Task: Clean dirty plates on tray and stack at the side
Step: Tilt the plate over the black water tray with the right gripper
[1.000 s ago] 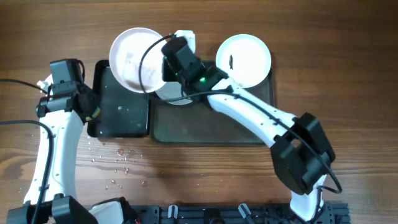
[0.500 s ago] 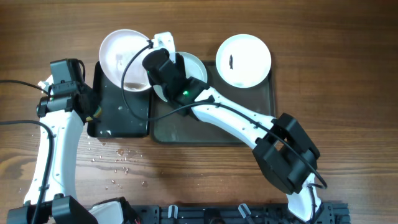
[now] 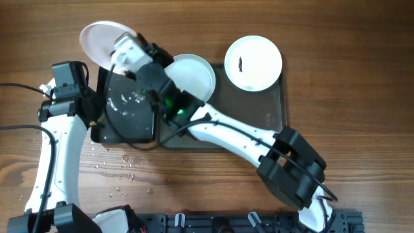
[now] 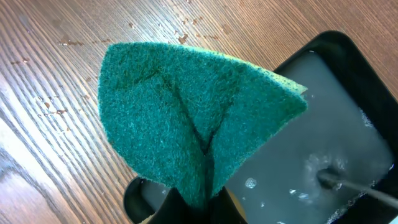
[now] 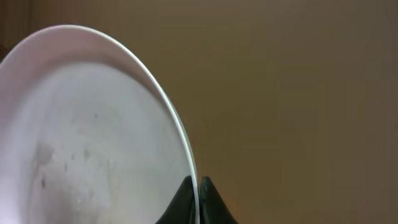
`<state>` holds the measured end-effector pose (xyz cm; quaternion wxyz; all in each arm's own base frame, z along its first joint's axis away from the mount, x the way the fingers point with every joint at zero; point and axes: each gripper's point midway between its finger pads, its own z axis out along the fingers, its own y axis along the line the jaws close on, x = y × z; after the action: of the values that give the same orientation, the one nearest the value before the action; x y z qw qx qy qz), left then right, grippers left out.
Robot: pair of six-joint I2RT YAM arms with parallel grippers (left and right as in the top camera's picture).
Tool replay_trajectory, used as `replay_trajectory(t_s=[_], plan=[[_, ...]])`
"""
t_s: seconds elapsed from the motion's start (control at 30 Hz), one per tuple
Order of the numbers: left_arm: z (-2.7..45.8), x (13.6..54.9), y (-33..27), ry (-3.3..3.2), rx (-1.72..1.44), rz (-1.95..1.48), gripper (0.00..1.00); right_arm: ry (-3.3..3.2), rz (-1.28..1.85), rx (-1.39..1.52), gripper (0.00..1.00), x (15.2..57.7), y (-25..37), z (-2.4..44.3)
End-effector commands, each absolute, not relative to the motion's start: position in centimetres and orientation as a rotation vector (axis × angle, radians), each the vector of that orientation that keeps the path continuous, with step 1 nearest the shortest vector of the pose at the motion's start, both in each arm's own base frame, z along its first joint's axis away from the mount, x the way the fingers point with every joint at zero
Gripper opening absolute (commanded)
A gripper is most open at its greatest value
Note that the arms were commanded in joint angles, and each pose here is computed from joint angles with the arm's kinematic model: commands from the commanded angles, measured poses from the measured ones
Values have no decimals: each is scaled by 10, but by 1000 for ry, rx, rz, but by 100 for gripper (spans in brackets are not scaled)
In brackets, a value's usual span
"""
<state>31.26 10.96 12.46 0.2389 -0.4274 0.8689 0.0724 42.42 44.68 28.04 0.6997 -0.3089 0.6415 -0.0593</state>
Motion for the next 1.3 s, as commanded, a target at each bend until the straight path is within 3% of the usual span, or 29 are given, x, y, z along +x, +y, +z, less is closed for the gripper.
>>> replay_trajectory(t_s=[0.0,0.27,0.83,1.03,1.27], plan=[[131,312,110,2350,-1183,183,4,1289,-324,-774,4,415,452,307],[131,312,110,2350,-1183,183,4,1182,-384,-738,4,406,452,337],[131,312,110,2350,-1183,183,4,1247,-293,-658,5,412,447,331],[131,312,110,2350,-1183,183,4,1397,-159,-591,4,423,443,302],[131,312,110,2350,-1183,182,4,1782,90,-540,4,429,433,213]])
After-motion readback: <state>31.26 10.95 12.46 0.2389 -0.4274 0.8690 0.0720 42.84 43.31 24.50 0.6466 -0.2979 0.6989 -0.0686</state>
